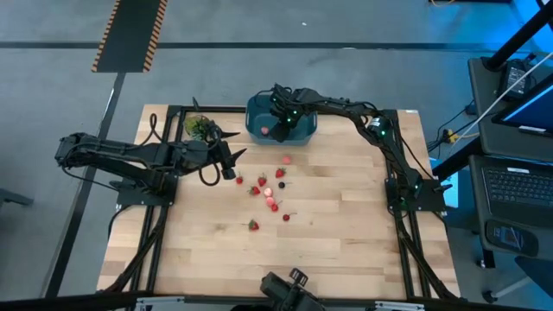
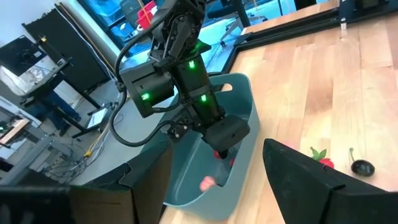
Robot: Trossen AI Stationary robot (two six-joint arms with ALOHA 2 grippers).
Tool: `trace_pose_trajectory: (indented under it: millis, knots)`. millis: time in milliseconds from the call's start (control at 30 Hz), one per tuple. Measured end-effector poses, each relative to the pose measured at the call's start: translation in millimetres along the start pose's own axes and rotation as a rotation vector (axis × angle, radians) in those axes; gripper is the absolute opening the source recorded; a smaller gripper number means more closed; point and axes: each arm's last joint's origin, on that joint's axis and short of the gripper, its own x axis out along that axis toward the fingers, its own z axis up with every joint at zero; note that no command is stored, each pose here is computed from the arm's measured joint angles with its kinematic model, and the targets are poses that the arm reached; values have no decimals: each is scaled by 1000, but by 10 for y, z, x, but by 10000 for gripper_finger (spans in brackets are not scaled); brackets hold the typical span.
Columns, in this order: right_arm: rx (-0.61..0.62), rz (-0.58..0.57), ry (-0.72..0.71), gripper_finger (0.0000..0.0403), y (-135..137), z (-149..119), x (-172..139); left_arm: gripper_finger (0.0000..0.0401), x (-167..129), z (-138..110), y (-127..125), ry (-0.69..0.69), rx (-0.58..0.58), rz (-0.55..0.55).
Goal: Pick and placing Produce into tupperware
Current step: Put the cherry into the blue bin, then put the strawberry into the blue bin
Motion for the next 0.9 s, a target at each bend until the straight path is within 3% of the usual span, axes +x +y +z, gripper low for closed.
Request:
trace_pose_trajectory:
  millis: [200, 567, 900]
  knots:
    - [-5, 0, 1, 130, 0, -1, 1, 245, 1, -7, -3, 6, -17, -2]
    - [-2, -3, 6, 193, 1, 2, -17, 245, 1, -7, -3, 6, -18, -2]
    - [-12, -40, -17, 197, 71, 172, -385, 245, 1, -7, -3, 6, -18, -2]
